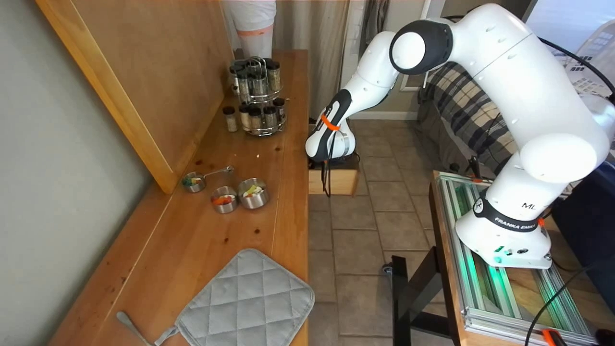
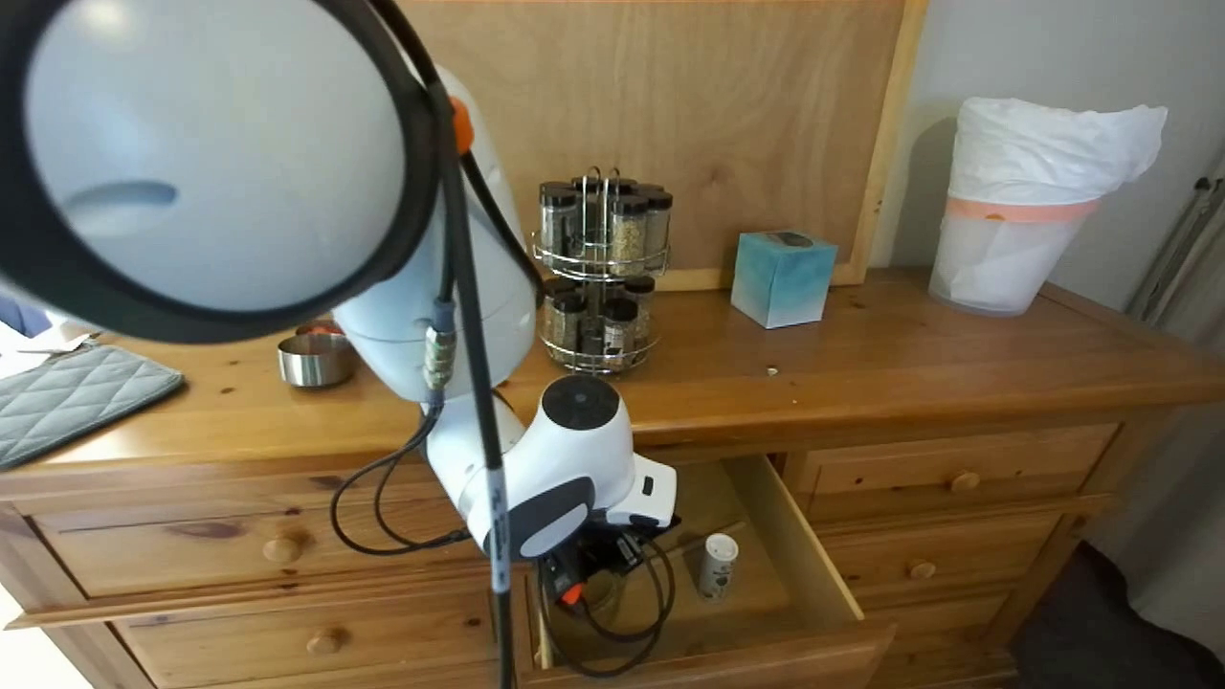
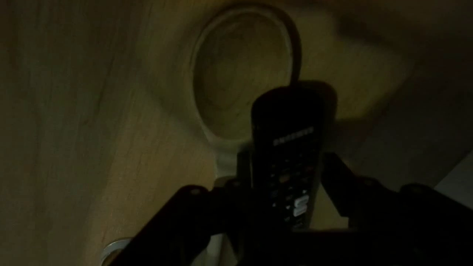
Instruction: Pick up the black remote and place it in the open upper drawer
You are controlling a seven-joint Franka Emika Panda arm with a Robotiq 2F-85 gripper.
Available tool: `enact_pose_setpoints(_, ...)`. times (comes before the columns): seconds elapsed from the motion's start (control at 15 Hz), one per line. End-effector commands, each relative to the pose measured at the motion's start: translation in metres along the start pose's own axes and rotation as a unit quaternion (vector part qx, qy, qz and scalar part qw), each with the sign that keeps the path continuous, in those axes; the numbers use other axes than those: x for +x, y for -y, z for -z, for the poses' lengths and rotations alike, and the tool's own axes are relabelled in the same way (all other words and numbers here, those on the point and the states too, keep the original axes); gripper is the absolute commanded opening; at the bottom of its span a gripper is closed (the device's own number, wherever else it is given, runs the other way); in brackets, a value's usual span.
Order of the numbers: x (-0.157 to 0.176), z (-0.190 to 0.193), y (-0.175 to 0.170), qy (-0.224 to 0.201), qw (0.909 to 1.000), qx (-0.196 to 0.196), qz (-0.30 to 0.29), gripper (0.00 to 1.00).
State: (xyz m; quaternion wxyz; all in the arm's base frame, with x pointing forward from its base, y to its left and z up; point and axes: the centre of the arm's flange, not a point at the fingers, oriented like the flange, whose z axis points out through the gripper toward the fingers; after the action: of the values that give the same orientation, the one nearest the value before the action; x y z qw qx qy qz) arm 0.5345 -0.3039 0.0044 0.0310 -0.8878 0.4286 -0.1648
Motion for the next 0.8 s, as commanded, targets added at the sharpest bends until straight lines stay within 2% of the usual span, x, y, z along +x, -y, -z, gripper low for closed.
enact_pose_setpoints(0.0, 0.011, 0.000, -0.013, 0.006, 0.9999, 0.016, 0.002, 0.85)
enact_pose_setpoints(0.13, 0.014, 0.013, -0.020, 0.020, 0.9998, 0.007, 0.005, 0.98)
enact_pose_setpoints(0.2, 0.014, 0.020, -0.025, 0.026, 0.9996, -0.002, 0.010, 1.00)
enact_pose_setpoints(0.47, 0.015, 0.046, -0.041, 0.052, 0.9978, -0.031, 0.029, 1.00)
enact_pose_setpoints(0.73, 0.012, 0.080, -0.049, 0.061, 0.9954, -0.041, 0.062, 1.00)
